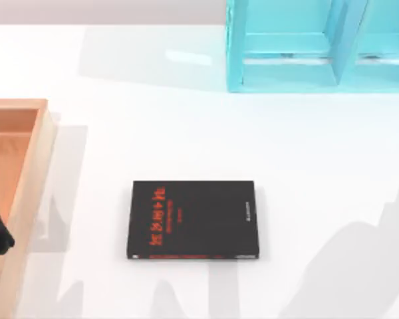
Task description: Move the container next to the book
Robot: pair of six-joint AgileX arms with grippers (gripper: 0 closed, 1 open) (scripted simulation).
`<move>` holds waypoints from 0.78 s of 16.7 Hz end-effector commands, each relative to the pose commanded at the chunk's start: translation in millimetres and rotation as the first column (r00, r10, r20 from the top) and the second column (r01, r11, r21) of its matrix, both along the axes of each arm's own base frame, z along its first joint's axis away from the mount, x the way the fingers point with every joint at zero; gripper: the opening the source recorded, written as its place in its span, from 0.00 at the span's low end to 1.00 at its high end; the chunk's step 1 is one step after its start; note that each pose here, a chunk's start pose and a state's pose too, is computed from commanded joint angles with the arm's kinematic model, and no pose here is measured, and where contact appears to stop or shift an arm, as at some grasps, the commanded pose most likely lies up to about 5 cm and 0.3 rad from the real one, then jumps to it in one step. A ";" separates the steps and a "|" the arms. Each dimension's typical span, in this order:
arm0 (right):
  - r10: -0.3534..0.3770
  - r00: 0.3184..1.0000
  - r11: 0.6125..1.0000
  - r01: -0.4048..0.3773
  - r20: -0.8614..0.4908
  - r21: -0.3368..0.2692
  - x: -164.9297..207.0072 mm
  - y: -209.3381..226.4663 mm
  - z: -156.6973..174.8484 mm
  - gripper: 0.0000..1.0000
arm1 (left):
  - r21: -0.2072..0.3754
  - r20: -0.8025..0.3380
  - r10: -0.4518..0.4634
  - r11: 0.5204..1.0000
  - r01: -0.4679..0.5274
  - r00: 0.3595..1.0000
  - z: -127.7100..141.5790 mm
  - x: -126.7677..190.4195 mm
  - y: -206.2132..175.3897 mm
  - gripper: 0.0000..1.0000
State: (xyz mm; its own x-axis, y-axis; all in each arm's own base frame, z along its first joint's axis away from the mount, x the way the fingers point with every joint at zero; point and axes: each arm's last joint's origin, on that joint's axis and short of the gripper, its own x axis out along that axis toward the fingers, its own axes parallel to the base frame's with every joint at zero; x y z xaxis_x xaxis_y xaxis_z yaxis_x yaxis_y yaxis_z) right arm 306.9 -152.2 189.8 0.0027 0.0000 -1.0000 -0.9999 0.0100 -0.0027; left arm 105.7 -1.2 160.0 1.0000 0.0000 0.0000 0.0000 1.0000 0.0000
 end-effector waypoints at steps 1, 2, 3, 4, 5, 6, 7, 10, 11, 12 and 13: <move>0.000 1.000 1.000 0.000 0.000 0.000 0.0 0.0 0.0 0.00 | 0.000 0.000 0.000 1.000 0.000 1.000 0.0 0.0 0.0 1.00; 0.000 1.000 1.000 0.000 -0.005 0.002 0.4 0.4 -2.1 0.00 | 0.000 0.000 0.000 1.000 0.000 1.000 0.0 0.0 0.0 1.00; 0.000 1.000 1.000 0.000 -0.005 0.002 0.4 0.4 -2.1 0.00 | 0.000 0.000 0.000 1.000 0.000 1.000 0.0 0.0 0.0 1.00; -0.005 1.000 1.000 0.005 -0.005 0.002 1.2 1.8 -1.8 0.00 | 0.000 0.000 0.000 1.000 0.000 1.000 0.0 0.0 0.0 1.00; -0.014 1.000 1.000 0.014 -0.004 0.001 3.0 4.5 -1.3 0.00 | 0.000 0.000 0.000 1.000 0.000 1.000 0.0 0.0 0.0 1.00; -0.030 1.000 1.000 0.030 -0.004 0.001 5.6 8.6 -0.6 0.00 | 0.000 0.000 0.000 1.000 0.000 1.000 0.0 0.0 0.0 1.00; -0.051 0.999 0.999 0.051 -0.004 0.000 8.9 14.0 0.4 0.00 | 0.000 0.000 0.000 1.000 0.000 1.000 0.0 0.0 0.0 1.00; -0.145 0.989 0.989 0.145 -0.005 -0.001 22.0 39.6 4.0 0.00 | 0.000 0.000 0.000 1.000 0.000 1.000 0.0 0.0 0.0 1.00; -0.184 0.983 0.983 0.184 -0.007 -0.002 26.6 51.2 5.1 0.00 | 0.000 0.000 0.000 1.000 0.000 1.000 0.0 0.0 0.0 1.00; -0.225 0.974 0.974 0.225 -0.011 -0.002 30.8 64.0 6.0 0.00 | 0.000 0.000 0.000 1.000 0.000 1.000 0.0 0.0 0.0 1.00; -0.270 0.963 0.963 0.270 -0.016 -0.003 34.4 77.9 6.7 0.00 | 0.000 0.000 0.000 1.000 0.000 1.000 0.0 0.0 0.0 1.00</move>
State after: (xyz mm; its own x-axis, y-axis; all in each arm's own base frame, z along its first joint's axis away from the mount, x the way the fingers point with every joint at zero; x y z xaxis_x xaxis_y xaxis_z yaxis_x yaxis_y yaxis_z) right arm 341.3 -74.3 196.5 -0.0137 0.0009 -0.9999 -0.9601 0.2793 0.0134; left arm 105.7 -1.2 160.0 1.0000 0.0000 0.0000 0.0000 1.0000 0.0000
